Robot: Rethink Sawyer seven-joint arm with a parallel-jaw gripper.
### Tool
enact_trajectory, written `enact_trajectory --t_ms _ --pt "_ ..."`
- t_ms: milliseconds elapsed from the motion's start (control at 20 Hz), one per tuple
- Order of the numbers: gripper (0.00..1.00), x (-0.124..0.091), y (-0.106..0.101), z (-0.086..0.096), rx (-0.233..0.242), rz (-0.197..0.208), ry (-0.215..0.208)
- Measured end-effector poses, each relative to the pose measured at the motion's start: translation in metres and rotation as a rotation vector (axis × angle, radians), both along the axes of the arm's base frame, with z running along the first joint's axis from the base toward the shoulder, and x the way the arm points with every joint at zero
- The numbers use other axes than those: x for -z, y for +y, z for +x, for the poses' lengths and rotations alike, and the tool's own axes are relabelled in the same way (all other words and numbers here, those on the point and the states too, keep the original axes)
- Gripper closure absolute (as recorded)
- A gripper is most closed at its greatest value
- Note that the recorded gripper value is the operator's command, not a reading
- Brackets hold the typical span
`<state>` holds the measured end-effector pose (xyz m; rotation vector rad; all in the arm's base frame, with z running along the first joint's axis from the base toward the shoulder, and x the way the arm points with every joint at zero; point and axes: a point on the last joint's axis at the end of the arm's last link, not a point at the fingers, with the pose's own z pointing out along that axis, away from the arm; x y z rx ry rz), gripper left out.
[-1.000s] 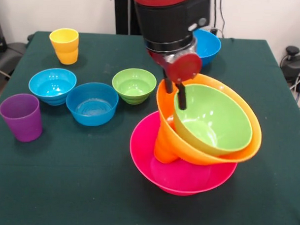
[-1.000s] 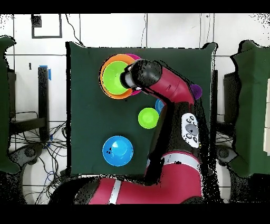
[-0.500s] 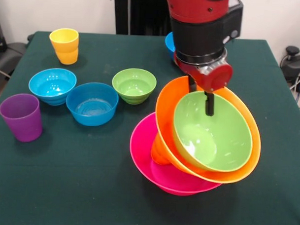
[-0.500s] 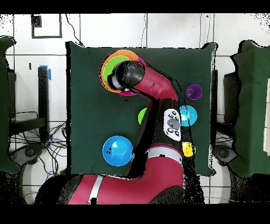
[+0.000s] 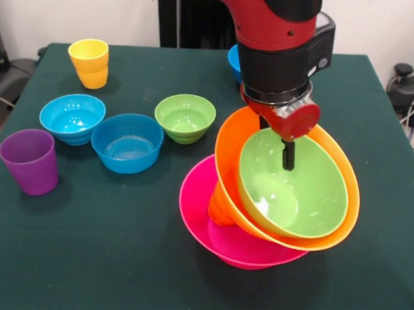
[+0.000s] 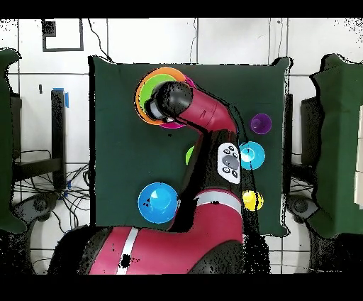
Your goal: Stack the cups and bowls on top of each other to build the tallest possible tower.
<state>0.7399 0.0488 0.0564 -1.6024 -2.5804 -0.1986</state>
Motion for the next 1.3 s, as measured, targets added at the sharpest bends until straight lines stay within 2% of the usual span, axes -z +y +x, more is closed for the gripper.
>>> enact_trajectory --t_ms 650,850,1200,1300 --pt "0.0 0.021 -0.002 -0.004 0.003 0.002 0.024" --pt "0.0 0.023 -0.011 -0.004 0.015 0.004 0.027" --pt "0.0 0.023 -0.072 0.006 0.078 -0.004 0.006" --pt "0.0 0.023 -0.095 0.009 0.098 -0.009 -0.002"
